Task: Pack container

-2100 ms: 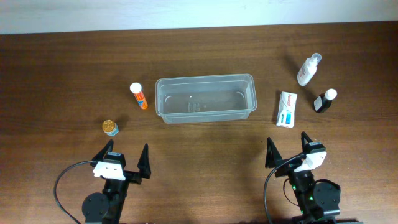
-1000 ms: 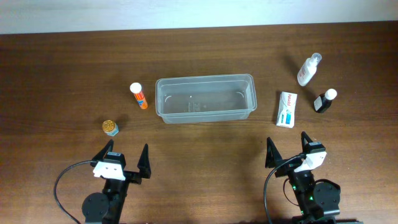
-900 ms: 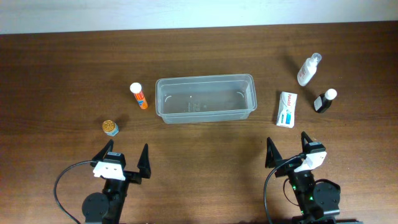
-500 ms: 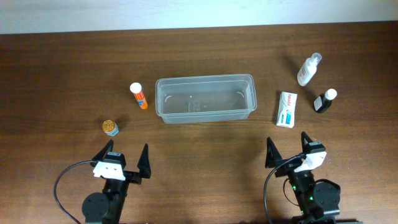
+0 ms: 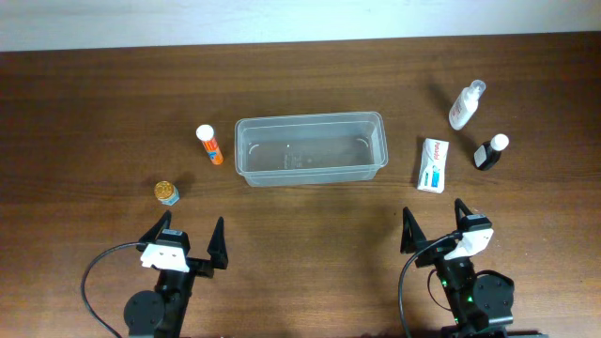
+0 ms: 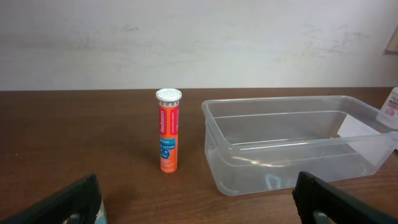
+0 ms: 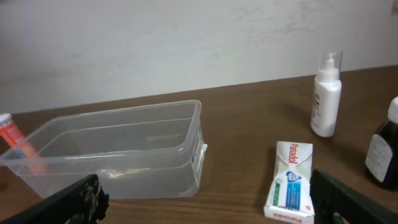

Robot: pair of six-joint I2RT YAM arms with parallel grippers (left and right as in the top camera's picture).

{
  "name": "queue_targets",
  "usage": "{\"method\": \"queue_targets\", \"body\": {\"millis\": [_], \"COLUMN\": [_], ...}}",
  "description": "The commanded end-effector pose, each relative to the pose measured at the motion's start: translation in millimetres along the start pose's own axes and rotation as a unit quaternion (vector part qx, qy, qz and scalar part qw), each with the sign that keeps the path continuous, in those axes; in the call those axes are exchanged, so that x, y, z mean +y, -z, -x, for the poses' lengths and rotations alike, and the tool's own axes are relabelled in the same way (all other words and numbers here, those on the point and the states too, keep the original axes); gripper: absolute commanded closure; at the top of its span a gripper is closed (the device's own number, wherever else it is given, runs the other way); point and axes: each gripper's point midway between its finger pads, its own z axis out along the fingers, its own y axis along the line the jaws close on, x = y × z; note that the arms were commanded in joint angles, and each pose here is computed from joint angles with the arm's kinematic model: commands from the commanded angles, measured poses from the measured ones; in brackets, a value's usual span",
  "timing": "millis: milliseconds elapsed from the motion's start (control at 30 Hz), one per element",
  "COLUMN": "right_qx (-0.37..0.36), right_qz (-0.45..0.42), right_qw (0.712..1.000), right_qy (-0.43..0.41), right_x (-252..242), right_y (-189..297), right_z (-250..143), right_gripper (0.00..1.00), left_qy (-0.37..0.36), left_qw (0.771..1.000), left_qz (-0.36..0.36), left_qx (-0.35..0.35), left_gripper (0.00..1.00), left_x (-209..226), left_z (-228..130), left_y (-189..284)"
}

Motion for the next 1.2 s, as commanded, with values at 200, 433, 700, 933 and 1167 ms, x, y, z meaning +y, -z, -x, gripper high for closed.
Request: {"method": "queue_targets", "body": {"millis": [200,433,700,933,1167], "right_qx": [-0.003,-0.024,-0.053,0.058,0.259], "right_qz": [0.019,0.098,0.066,-0.041,-0.099], "right_qw": [0.993,0.99,0.996,0.997,0.959], "right_qy": [-0.113,-0.095,0.008,0.043,0.065], "right_x": [6,34,37,13,-3], "right_y": [0,5,18,5,-37], "right_z": [2,20,81,116,120], "right_gripper": [0.02,0.02,0.02,0.02,0.02], "left_qy": [0.003,0.003,0.003,0.003,0.003], "left_qw": [1.0,1.0,1.0,1.0,1.0], "left_qz": [0.006,0.007,0.006,0.006,0.006], "left_qx": [-0.001,-0.001,-0.001,-0.001,-0.001], "left_gripper": [0.01,0.01,0.01,0.01,0.01], "left_x": [3,3,3,3,3], "left_z": [0,0,0,0,0], "left_y": [0,0,0,0,0]}}
